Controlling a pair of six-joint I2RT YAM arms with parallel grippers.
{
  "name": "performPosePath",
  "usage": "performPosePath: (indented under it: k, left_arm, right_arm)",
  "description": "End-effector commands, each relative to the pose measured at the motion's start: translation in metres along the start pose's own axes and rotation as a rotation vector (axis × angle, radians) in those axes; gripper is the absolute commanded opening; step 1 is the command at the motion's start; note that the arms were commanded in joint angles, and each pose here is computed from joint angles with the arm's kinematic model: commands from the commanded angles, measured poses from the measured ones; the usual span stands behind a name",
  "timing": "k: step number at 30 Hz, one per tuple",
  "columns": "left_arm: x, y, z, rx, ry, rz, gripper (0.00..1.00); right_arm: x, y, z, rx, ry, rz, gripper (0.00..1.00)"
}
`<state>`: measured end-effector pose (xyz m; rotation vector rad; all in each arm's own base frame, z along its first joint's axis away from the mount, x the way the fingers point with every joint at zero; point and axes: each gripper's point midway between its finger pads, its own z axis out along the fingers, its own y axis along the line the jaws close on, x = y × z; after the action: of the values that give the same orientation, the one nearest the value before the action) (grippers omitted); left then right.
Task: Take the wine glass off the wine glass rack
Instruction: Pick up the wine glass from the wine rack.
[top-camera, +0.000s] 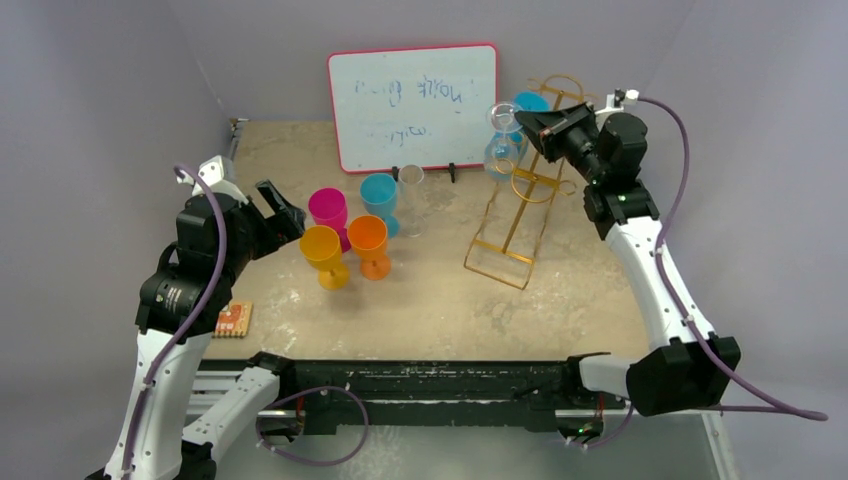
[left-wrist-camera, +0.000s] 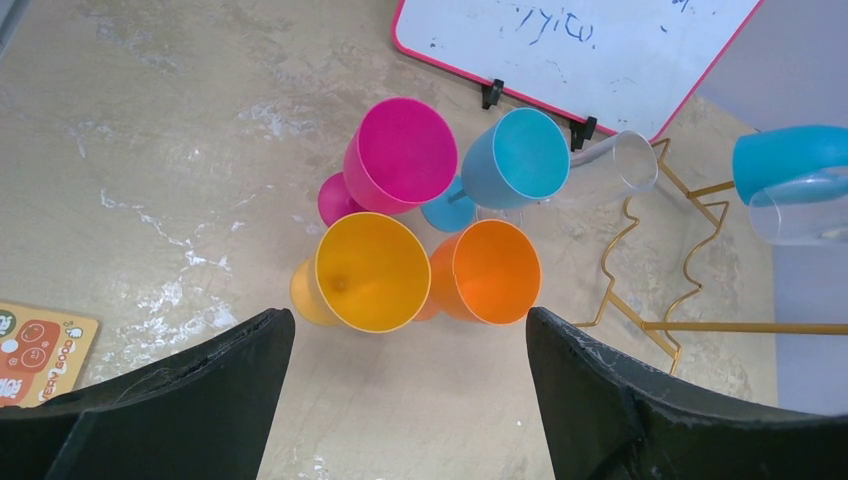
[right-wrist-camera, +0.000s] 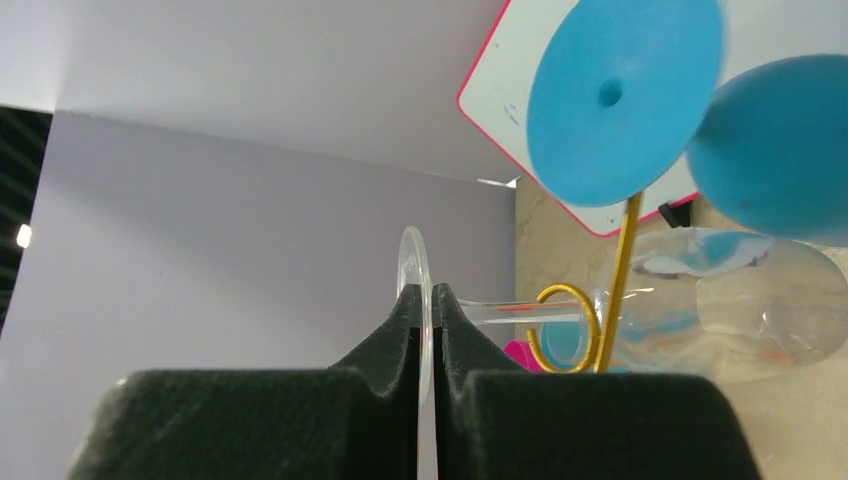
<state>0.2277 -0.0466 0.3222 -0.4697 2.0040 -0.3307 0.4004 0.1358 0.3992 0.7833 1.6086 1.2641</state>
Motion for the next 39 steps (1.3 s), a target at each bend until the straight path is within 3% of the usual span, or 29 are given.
performPosePath:
  k: [1, 8, 18, 26, 39]
  left_arm:
    - [-0.007, -0.007, 0.001, 0.032, -0.027, -0.017, 0.85]
    - [-0.007, -0.009, 0.001, 0.042, -0.027, -0.026, 0.85]
    - [-0.01, -0.011, -0.003, 0.048, -0.037, -0.031, 0.85]
    - [-0.014, -0.014, -0.007, 0.066, -0.057, -0.045, 0.85]
    - [-0.025, -0.042, -0.023, 0.227, -0.095, -0.095, 0.84]
  right_arm:
    - [0.007, 0.044, -0.002, -0.165, 0.054, -0.059, 0.0]
    - [0.007, 0.045, 0.0, -0.165, 0.027, -0.062, 0.0]
    - [0.031, 0.071, 0.001, -0.227, 0.129, -0.242, 0.0]
    - [0.06, 0.104, -0.02, -0.397, 0.253, -0.398, 0.0]
    - [0.164, 0.114, -0.053, -0.546, 0.519, -0.592, 0.0]
